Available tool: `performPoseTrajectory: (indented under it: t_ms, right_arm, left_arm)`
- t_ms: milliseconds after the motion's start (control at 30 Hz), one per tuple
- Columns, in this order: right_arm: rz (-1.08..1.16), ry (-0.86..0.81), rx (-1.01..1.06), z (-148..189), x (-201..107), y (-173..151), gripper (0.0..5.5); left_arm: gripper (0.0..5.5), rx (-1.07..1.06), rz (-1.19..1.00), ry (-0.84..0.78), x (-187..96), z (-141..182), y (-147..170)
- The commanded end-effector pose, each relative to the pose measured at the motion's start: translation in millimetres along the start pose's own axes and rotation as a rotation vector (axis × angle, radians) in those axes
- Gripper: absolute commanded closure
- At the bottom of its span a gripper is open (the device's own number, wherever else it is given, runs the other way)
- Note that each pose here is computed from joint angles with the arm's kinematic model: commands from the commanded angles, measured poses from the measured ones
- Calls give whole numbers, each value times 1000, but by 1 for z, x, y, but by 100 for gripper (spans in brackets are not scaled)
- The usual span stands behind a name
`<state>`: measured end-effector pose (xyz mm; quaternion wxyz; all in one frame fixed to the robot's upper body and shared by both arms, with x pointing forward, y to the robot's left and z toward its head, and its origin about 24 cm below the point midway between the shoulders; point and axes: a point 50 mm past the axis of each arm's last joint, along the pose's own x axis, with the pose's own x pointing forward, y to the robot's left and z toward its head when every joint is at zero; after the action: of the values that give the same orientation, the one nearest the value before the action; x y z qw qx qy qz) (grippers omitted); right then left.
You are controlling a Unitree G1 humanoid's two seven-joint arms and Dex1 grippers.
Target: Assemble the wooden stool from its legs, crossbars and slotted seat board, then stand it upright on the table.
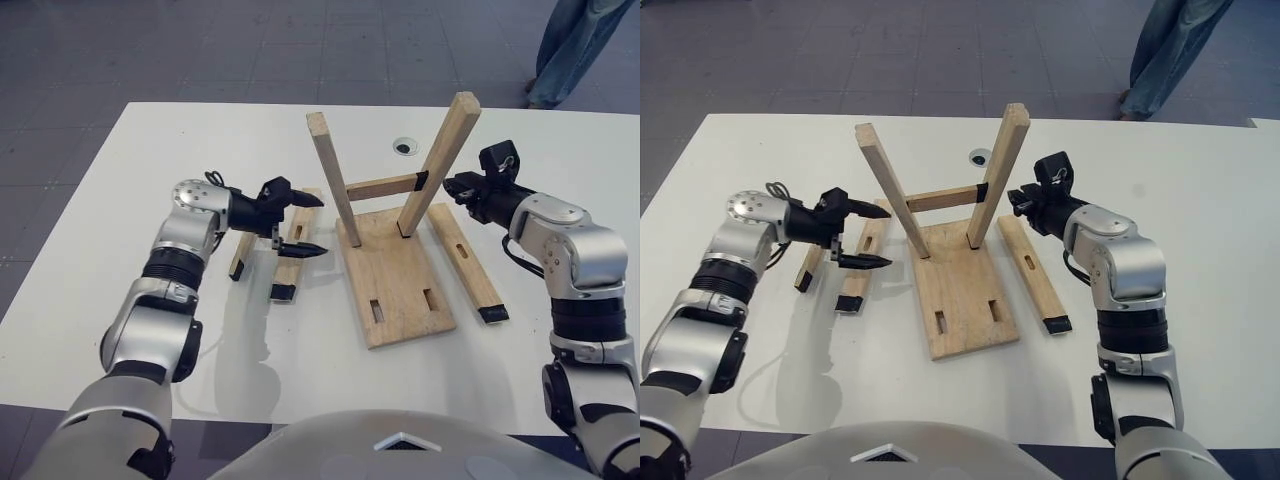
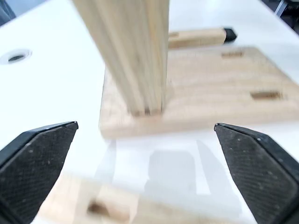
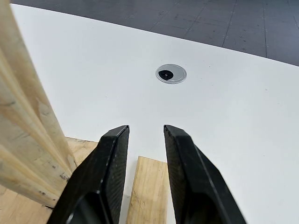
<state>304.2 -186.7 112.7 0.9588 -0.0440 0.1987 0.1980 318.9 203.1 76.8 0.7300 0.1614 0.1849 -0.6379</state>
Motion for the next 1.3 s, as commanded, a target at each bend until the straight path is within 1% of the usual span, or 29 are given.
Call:
performPoseTrajectory:
  t_ms: [33,67,100,133,200,233,267,300,333,400,500,533,567,600,667,700,767,833,900,1000,1133,1167,1300]
  right_arm:
    - [-100,13,-10,-8,-5,-18,417]
    - [-152,13,-17,-10,-9,-28,417]
    - [-234,-8,-19,-7,-16,-44,417]
    - [-319,-50,-18,2,-26,-61,417]
    - [-410,-173,11,30,-43,-83,417]
    - [-331,-298,96,58,-53,-83,417]
    - [-190,-396,161,80,-61,-75,417]
    - [-58,-457,195,94,-67,-66,417]
    - [138,-497,216,106,-76,-50,417]
    - [461,-535,205,118,-96,-26,417]
    - [872,-530,132,122,-128,4,417]
    - [973,-500,114,119,-135,12,417]
    - [1049,-417,93,108,-134,23,417]
    - [1087,-290,79,91,-126,37,417]
    - [1010,-2,10,41,-98,58,417]
    - [955,100,-48,16,-86,63,417]
    - [844,211,-200,-25,-61,65,417]
    - [788,249,-312,-52,-44,68,417]
    - [764,264,-373,-69,-35,71,417]
    - [769,274,-424,-85,-31,74,417]
    - [790,309,-456,-105,-32,77,417]
    - [787,314,-460,-108,-31,77,417]
    - [777,313,-459,-112,-31,77,417]
  left_arm:
    - [2,82,290,74,-62,26,26]
    - [2,100,431,71,-77,37,35]
    - [2,103,604,8,-94,53,45]
    - [2,85,773,-77,-108,69,52]
    - [2,13,972,-248,-122,90,55]
    - [2,-37,1012,-341,-117,100,49]
    - [2,-70,1024,-408,-110,108,41]
    - [2,-94,1027,-451,-103,114,33]
    - [2,-113,1017,-488,-94,121,24]
    - [2,-139,1006,-534,-80,135,10]
    - [2,-162,1019,-576,-69,149,-2]
    - [2,-165,1022,-583,-68,152,-4]
    - [2,-165,1030,-583,-66,154,-5]
    - [2,-164,1035,-586,-65,158,-5]
    - [2,-151,1007,-598,-55,170,-5]
    - [2,-147,986,-603,-50,175,-6]
    - [2,-156,937,-610,-37,184,-7]
    - [2,-172,900,-618,-25,190,-10]
    - [2,-190,861,-631,-17,197,-12]
    - [2,-199,828,-637,-11,208,-16]
    - [2,-198,803,-647,-10,221,-19]
    - [28,-206,793,-649,-9,222,-20]
    - [90,-241,791,-635,-3,218,-19]
